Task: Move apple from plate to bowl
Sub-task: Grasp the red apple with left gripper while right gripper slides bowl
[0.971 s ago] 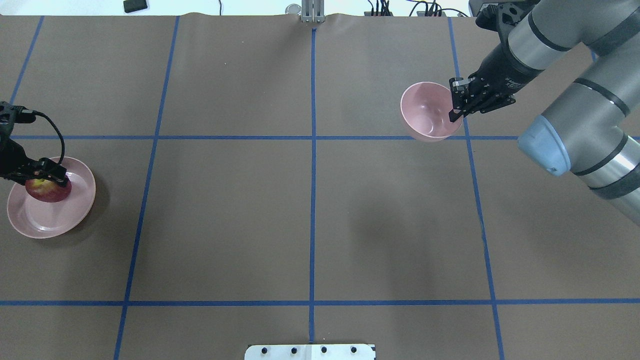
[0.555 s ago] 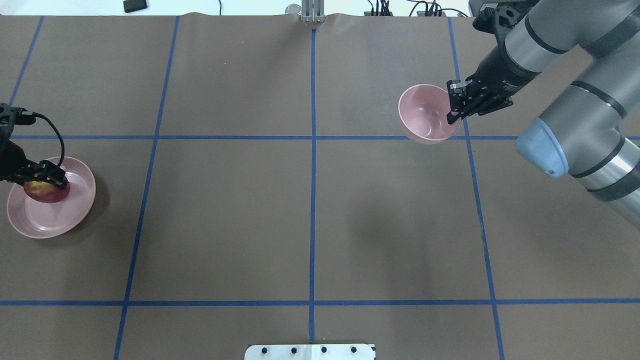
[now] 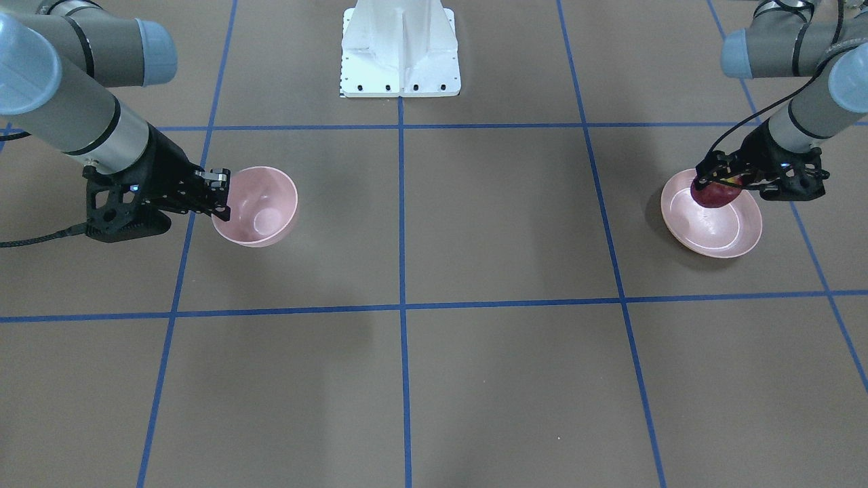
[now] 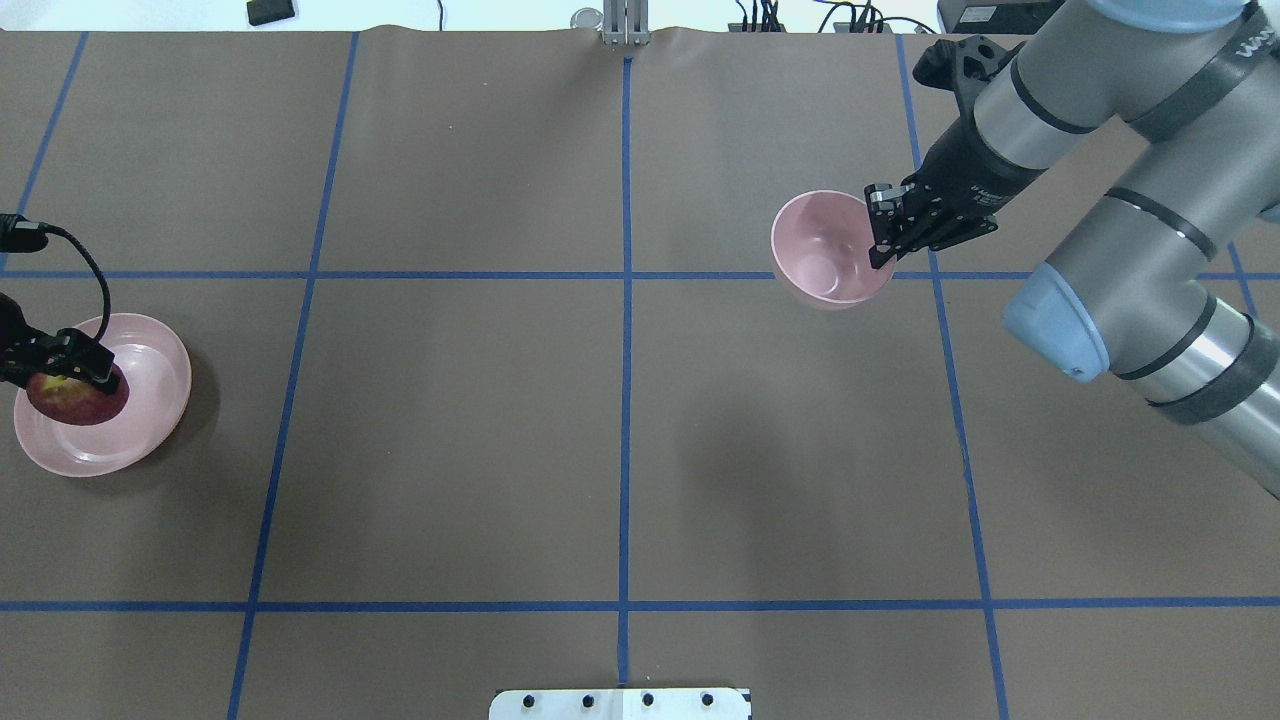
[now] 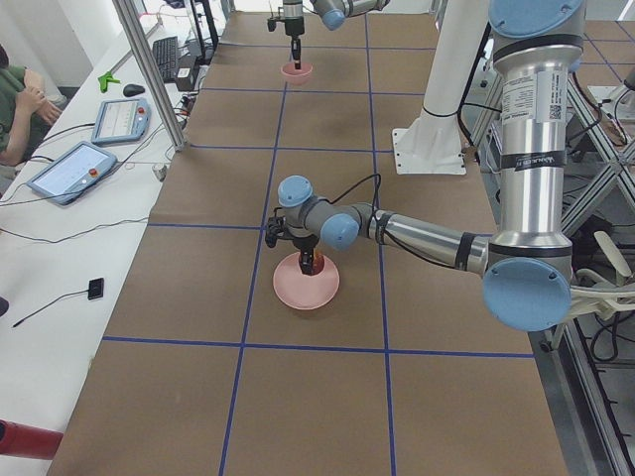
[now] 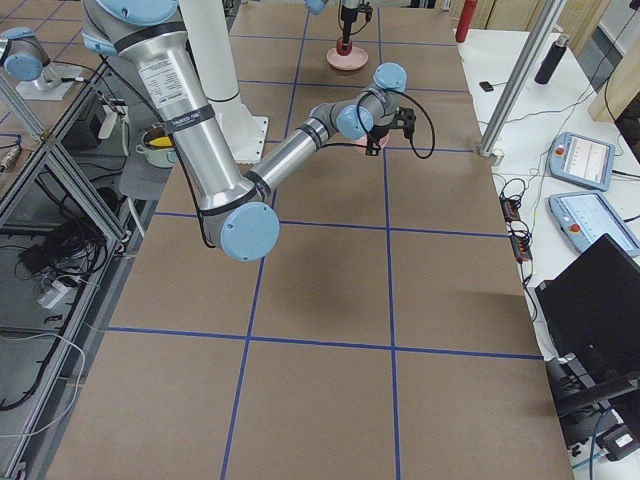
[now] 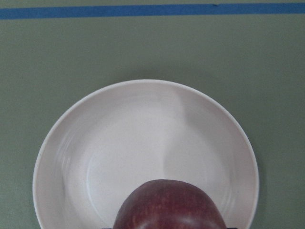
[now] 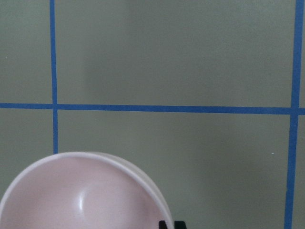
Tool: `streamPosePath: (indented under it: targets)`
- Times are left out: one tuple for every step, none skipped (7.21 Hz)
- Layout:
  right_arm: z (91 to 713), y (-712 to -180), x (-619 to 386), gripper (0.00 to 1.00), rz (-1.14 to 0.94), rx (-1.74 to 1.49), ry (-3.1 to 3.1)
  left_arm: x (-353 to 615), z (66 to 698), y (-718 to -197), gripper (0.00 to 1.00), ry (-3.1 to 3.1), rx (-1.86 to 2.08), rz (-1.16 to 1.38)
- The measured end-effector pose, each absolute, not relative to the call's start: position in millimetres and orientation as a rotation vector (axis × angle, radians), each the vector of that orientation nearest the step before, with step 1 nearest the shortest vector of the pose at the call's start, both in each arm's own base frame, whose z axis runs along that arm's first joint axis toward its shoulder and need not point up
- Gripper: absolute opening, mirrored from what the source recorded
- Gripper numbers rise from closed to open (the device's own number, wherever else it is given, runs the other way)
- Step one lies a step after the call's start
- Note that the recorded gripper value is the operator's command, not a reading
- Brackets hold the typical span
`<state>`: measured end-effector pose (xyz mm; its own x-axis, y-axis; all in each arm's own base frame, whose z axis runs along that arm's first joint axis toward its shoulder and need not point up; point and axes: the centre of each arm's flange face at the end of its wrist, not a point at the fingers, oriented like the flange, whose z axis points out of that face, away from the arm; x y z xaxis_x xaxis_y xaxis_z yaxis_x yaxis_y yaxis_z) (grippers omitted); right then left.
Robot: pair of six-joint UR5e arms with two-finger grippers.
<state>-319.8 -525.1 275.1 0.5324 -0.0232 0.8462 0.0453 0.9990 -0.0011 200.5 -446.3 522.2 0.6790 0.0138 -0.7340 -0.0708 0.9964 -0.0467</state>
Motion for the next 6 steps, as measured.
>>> streamPosePath:
  targets:
    - [270.2,-522.8,-340.9,0.00,-0.047,-0.021,-0.993,204.2,495.7,-453.9,0.00,0.821,-0.080,0.043]
    - [261.6,-529.2,-368.3,0.00,-0.054,-0.016,-0.975,209.6,470.1,-466.4,0.00,0.818,-0.084,0.037]
    - [246.8,-544.4,-403.3,0.00,-0.057,-0.012,-0.954,213.4,449.4,-477.0,0.00,0.817,-0.084,0.032]
    - [229.8,-565.7,-441.1,0.00,-0.056,-0.002,-0.931,214.7,435.8,-482.9,0.00,0.821,-0.082,0.028]
    - [220.2,-587.1,-475.4,0.00,-0.057,0.017,-0.922,214.7,426.8,-486.7,0.00,0.827,-0.078,0.026]
    - [218.8,-598.9,-501.5,0.00,-0.061,0.033,-0.926,215.8,419.2,-490.5,0.00,0.831,-0.076,0.025]
